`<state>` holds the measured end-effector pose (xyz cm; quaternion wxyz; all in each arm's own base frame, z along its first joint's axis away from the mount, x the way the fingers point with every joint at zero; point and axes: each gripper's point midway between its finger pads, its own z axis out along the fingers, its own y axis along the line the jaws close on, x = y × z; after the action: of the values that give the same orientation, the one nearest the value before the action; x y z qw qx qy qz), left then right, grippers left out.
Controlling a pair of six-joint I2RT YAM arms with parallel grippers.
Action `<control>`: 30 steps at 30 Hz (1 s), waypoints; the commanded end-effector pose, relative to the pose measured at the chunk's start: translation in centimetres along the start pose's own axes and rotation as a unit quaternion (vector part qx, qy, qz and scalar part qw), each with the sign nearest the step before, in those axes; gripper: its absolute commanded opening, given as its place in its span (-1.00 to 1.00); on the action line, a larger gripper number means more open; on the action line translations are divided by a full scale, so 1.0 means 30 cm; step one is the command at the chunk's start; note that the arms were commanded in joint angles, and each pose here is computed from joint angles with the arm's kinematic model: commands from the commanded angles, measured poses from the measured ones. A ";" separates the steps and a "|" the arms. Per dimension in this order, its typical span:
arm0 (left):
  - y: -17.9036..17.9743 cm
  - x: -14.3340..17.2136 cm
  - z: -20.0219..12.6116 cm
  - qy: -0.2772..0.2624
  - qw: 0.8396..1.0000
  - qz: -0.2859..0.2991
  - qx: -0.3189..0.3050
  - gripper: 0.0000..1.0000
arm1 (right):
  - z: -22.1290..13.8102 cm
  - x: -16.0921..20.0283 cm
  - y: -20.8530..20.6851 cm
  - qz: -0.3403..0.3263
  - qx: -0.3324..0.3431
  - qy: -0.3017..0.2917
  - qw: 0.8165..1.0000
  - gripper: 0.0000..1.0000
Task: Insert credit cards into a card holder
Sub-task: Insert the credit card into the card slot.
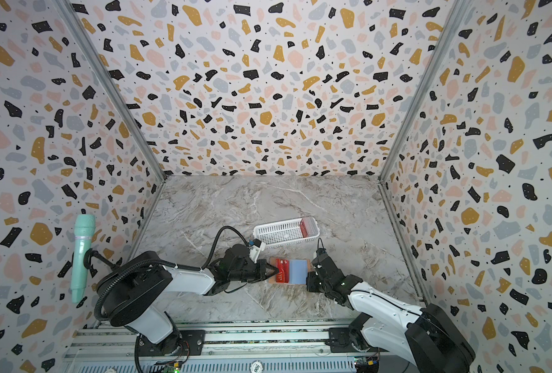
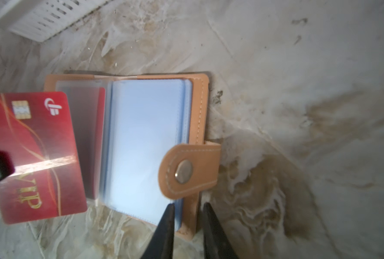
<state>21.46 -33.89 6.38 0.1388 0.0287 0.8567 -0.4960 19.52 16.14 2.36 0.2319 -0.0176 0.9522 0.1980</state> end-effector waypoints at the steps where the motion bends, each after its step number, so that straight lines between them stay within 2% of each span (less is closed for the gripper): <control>1: -0.067 -0.036 0.017 -0.010 0.999 0.005 0.033 -1.00 | -0.001 -0.022 0.006 -0.006 -0.002 -0.010 1.000 -0.55; 8: -0.036 -0.033 0.047 0.002 1.000 -0.014 0.022 -1.00 | 0.002 -0.015 -0.009 -0.011 0.009 -0.006 1.000 -0.56; 30: 0.044 0.001 0.085 0.039 0.999 -0.017 -0.025 -1.00 | 0.011 -0.007 -0.013 -0.016 0.013 0.000 1.000 -0.56</control>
<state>22.26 -35.20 4.38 0.1039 0.0181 0.8716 -0.4788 19.91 16.32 2.28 0.2386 -0.0278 0.9507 0.1960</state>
